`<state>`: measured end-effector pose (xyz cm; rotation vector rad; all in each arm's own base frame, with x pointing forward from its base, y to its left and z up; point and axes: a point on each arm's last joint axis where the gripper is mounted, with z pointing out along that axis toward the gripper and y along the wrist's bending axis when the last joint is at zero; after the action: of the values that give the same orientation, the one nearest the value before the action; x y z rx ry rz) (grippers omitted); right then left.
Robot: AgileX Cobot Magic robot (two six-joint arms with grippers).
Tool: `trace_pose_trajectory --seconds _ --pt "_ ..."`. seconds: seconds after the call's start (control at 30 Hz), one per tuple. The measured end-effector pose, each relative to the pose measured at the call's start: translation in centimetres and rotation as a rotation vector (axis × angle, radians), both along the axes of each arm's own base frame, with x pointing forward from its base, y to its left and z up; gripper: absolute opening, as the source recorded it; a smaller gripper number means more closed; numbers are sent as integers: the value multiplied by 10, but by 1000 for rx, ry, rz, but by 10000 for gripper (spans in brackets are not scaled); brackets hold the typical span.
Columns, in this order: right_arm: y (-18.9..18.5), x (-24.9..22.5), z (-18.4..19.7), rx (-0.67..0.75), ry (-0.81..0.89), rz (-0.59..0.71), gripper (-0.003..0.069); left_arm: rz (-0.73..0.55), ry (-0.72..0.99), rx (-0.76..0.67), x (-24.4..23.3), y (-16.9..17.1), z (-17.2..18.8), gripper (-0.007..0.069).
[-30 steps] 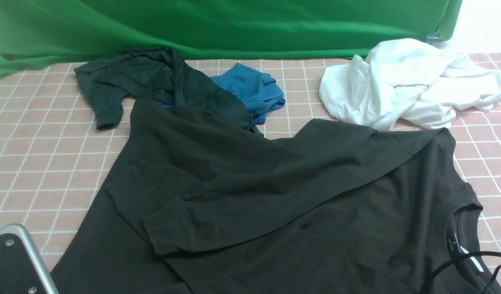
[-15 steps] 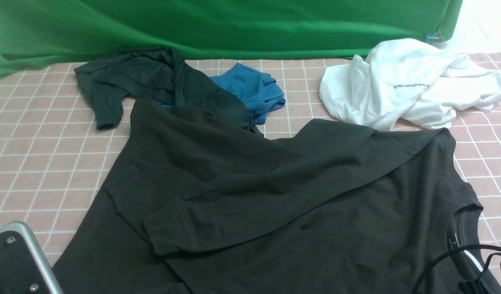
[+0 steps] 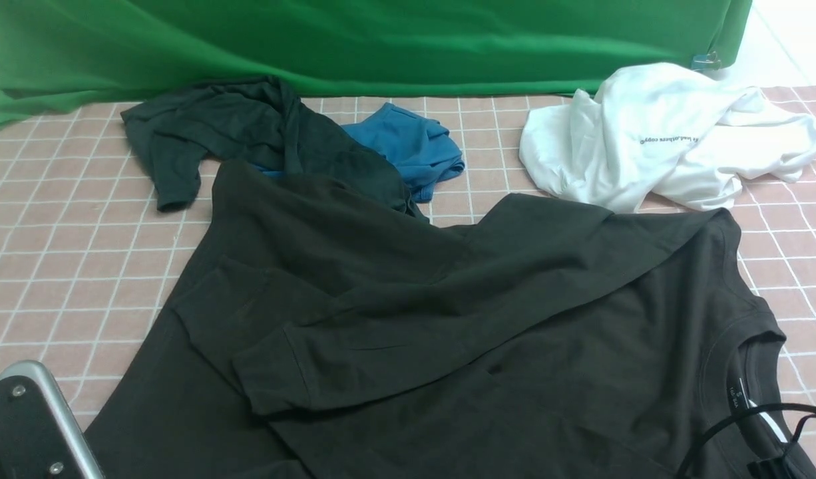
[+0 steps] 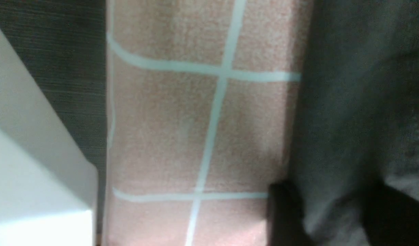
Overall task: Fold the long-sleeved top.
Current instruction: Use both arms simultaneously to clamp the lower edge of the clothing fabric, then use both arms to drag the lower edge of the fabric forward and fold it over the upper edge
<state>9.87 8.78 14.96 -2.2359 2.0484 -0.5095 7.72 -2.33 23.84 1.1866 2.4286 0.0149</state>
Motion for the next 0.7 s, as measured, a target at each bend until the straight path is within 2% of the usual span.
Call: trace_pose_trajectory --seconds 0.1,0.13,0.17,0.2,0.3,0.43,0.53,0.6,0.7 --pt "2 3 2 13 -9 -4 142 0 -8 -4 -1 0 1 36" --pt "2 3 3 13 -9 -5 132 0 -10 -4 -1 0 1 36" --pt "3 4 4 14 -11 -6 69 1 -26 -8 -2 0 2 36" --pt "4 4 5 9 -11 -10 52 1 -39 -9 -3 0 3 36" --pt "5 7 13 -21 -9 -41 43 0 -67 2 -6 2 5 36" --pt "10 11 38 -84 14 -200 43 -1 -99 27 -9 5 6 36" --pt "18 12 54 -44 32 -293 43 -1 -100 30 -10 5 7 36" --pt "28 6 67 74 107 -395 43 -5 -68 41 -12 6 6 36" --pt "30 0 71 128 155 -451 43 -9 -35 64 -16 8 10 36"
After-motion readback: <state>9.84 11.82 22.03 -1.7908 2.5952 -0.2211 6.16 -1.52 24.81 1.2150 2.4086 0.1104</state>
